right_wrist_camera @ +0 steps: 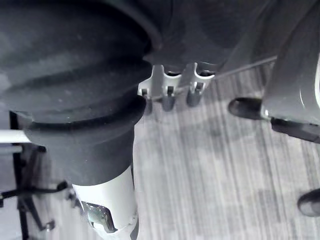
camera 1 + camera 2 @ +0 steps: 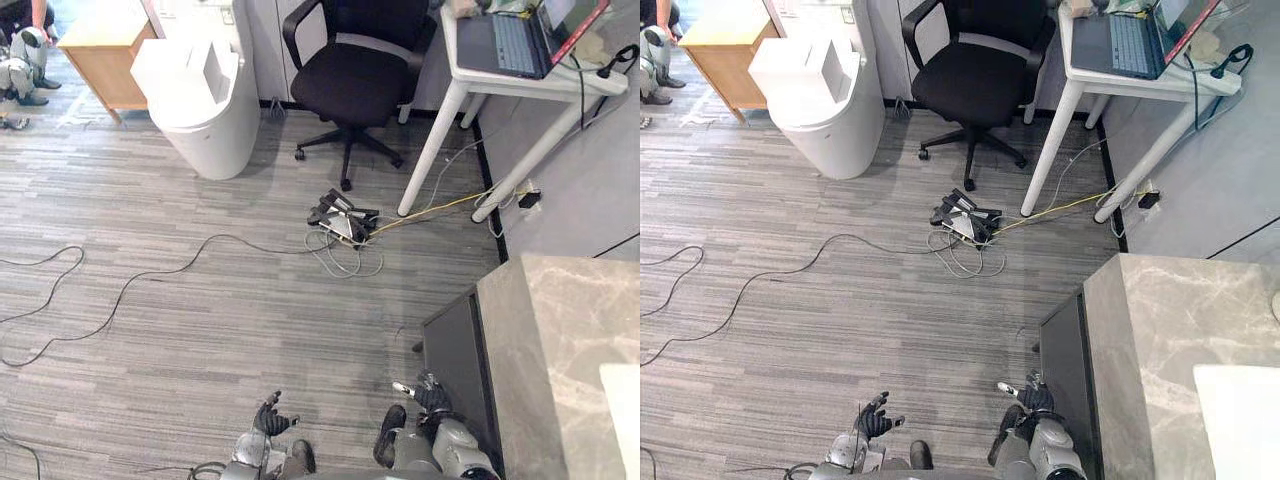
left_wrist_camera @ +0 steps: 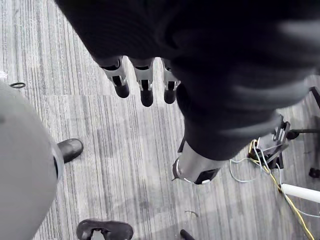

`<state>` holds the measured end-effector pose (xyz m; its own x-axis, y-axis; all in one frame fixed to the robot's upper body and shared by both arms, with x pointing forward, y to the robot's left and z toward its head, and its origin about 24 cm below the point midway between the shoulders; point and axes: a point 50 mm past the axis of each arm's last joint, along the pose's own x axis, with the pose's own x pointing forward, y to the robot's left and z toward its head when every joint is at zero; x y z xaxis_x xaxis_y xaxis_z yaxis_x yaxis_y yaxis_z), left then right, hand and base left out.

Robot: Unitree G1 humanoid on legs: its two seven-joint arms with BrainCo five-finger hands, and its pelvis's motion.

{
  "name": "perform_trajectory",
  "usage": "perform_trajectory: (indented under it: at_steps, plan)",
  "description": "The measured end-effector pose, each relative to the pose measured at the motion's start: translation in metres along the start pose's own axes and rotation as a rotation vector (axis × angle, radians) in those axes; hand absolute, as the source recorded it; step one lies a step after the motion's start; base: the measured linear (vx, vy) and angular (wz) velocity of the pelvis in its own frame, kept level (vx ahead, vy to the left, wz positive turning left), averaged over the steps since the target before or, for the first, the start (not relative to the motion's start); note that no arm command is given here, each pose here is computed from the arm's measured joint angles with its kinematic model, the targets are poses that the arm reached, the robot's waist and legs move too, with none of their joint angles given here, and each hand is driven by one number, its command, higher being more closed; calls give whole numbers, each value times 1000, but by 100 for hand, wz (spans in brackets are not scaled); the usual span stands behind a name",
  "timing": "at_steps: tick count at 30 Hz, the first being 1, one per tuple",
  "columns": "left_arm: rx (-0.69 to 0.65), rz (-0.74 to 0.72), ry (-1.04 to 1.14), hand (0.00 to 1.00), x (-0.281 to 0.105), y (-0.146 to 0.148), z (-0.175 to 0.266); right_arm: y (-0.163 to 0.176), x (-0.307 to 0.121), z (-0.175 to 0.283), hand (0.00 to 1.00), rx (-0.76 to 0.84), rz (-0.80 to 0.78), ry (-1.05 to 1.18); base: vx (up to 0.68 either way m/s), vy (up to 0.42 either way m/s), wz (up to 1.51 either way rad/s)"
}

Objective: Organize washtable

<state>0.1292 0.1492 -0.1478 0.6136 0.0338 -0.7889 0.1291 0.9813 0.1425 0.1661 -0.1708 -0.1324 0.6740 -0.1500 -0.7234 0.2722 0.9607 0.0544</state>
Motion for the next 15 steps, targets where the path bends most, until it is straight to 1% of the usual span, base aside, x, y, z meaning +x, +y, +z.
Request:
perform_trajectory:
  at_steps: [11,13,15]
  plan:
    - [1,0,-3,0,0,1,0,-1,-3,-13,0,-67,19,50,-111,-6,11]
    - [14,1,-9,0,0,1,1,-2,-2,-10,0,-74,24,39,-154,-12,61]
    - [27,3,-13,0,0,3,2,-5,-2,-9,0,-78,23,32,-122,-52,107]
